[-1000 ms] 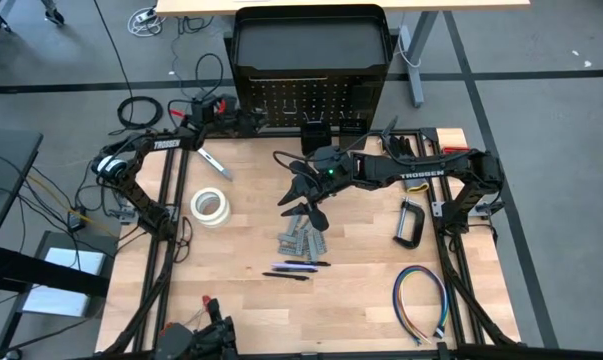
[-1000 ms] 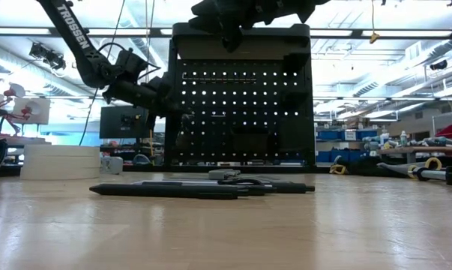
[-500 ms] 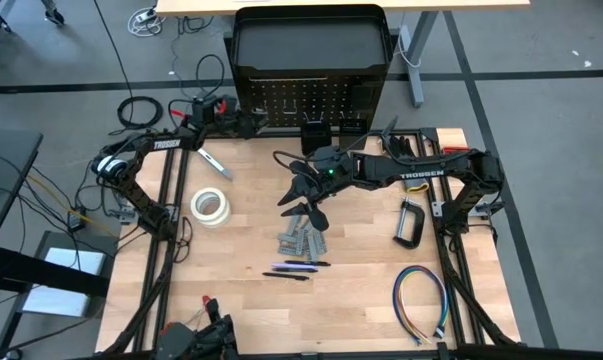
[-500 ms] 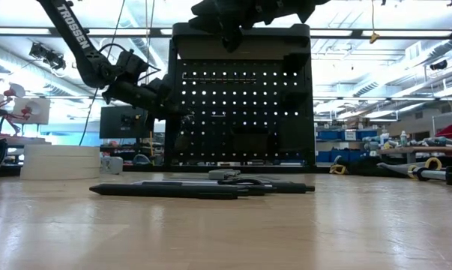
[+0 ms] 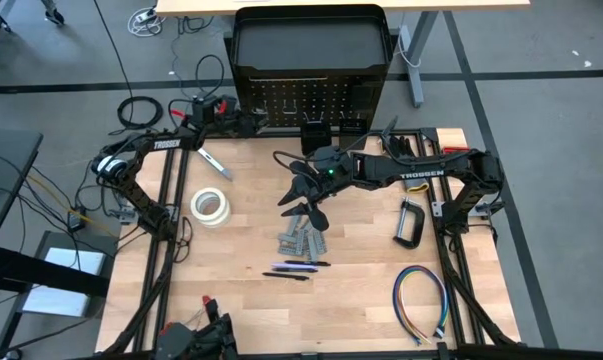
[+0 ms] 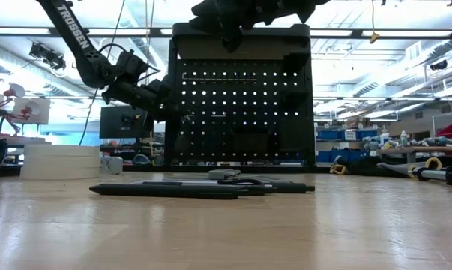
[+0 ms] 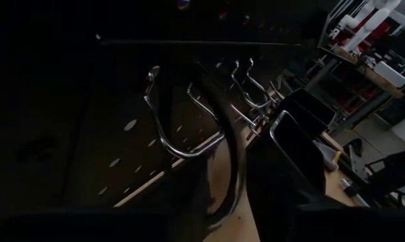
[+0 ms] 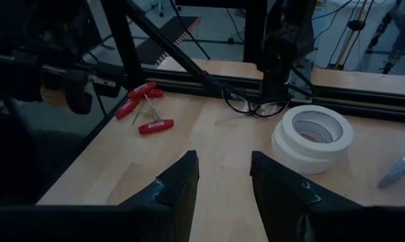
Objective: Hang tools onto peg board
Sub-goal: Hang the black safety glasses on the peg board
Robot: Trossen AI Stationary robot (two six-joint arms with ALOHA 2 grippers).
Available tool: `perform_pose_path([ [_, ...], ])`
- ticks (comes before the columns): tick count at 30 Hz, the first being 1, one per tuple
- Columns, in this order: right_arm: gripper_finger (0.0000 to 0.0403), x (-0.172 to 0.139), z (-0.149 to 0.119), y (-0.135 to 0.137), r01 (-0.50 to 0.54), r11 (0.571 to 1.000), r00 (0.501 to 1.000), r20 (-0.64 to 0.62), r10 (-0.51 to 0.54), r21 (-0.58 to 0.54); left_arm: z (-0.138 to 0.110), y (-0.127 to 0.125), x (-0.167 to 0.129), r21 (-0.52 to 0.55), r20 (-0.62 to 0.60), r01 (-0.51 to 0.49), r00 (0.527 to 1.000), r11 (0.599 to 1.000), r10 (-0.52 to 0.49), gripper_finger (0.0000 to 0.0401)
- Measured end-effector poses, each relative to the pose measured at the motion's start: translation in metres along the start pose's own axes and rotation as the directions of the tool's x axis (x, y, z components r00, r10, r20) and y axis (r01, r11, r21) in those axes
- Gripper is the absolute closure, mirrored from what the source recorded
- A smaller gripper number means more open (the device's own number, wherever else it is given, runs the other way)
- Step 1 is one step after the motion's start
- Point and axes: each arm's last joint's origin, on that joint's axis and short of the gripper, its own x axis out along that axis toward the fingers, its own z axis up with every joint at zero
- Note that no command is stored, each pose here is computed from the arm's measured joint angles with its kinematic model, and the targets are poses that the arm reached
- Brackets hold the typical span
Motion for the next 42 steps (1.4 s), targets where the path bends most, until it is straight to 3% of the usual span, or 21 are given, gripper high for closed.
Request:
perform_pose_path([
  [12,0.0256,0.000,-0.001,0.000,-0.001,1.000,1.000,-0.014,0.001,0.006,0.000,-0.004,0.001,0.097,0.003,-0.003,1.000,0.995,0.003,0.0281],
  [20,0.0256,-0.003,-0.002,-0.006,0.015,1.000,1.000,-0.013,-0.015,0.024,0.014,-0.024,-0.008,0.237,0.062,0.028,0.997,0.971,-0.044,0.0281],
  [29,0.0256,-0.006,-0.003,-0.012,0.033,0.998,0.999,-0.012,-0.032,0.050,0.008,-0.022,-0.010,0.228,-0.010,0.008,1.000,0.974,-0.006,0.0281],
  [35,0.0256,-0.009,-0.006,-0.016,0.191,0.980,0.980,-0.070,-0.187,0.052,0.005,-0.030,-0.009,0.256,-0.032,0.029,0.999,0.966,-0.021,0.0281],
  [39,0.0256,-0.015,-0.006,-0.016,0.315,0.949,0.943,-0.120,-0.309,0.028,0.009,-0.050,-0.014,0.338,-0.030,0.057,0.998,0.940,-0.050,0.0281],
  [42,0.0256,-0.017,-0.008,-0.013,0.395,0.919,0.906,-0.169,-0.389,0.003,0.008,-0.069,-0.022,0.400,-0.058,0.040,0.998,0.916,-0.018,0.0281],
])
